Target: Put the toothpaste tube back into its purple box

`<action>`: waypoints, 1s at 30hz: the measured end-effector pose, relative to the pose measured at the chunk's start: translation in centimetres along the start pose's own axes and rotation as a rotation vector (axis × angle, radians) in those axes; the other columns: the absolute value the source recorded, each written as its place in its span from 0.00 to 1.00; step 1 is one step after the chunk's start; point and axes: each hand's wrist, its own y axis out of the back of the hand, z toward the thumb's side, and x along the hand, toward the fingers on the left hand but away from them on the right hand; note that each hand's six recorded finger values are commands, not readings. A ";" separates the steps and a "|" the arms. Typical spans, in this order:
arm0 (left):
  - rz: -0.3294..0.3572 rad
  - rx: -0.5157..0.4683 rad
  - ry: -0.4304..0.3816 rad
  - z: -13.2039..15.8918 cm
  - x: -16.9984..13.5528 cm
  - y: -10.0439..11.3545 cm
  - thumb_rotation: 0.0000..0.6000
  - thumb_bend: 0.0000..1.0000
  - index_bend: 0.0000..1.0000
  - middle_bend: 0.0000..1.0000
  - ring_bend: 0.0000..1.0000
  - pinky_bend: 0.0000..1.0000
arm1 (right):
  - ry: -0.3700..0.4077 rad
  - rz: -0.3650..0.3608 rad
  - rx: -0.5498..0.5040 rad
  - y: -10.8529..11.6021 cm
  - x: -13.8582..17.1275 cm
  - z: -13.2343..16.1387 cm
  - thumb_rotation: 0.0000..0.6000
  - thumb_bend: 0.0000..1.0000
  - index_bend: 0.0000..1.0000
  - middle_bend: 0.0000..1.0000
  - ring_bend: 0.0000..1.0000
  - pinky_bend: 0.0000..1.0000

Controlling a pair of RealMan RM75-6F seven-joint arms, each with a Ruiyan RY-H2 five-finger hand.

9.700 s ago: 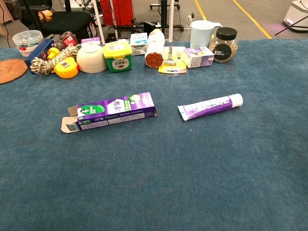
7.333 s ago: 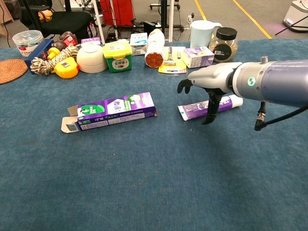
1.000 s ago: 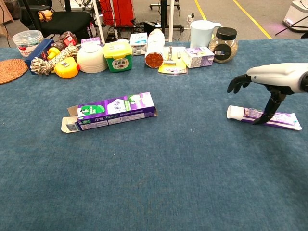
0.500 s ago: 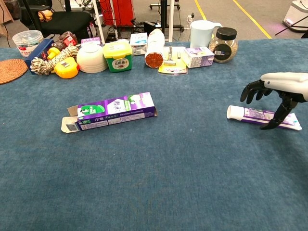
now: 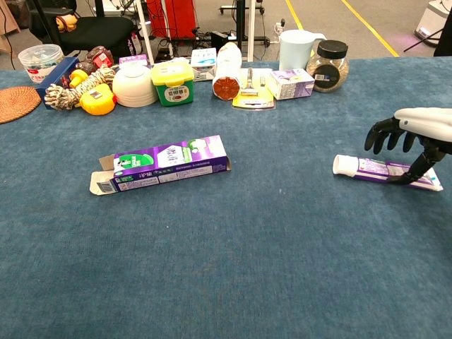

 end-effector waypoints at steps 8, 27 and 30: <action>0.000 0.001 0.000 0.0 -0.1 0.0 1.00 0.03 0.00 0.00 0.00 0.14 | -0.005 -0.017 0.041 -0.6 0.1 -1.1 1.00 0.27 0.31 0.33 0.32 0.33; -0.002 0.006 0.001 0.1 0.0 -0.2 1.00 0.03 0.00 0.00 0.00 0.14 | -0.006 -0.034 0.057 -1.7 0.0 -2.3 1.00 0.33 0.48 0.50 0.48 0.53; -0.002 0.005 0.001 0.1 -0.1 -0.2 1.00 0.03 0.00 0.00 0.00 0.14 | -0.002 -0.042 0.071 -1.8 -0.1 -2.3 1.00 0.37 0.50 0.53 0.51 0.56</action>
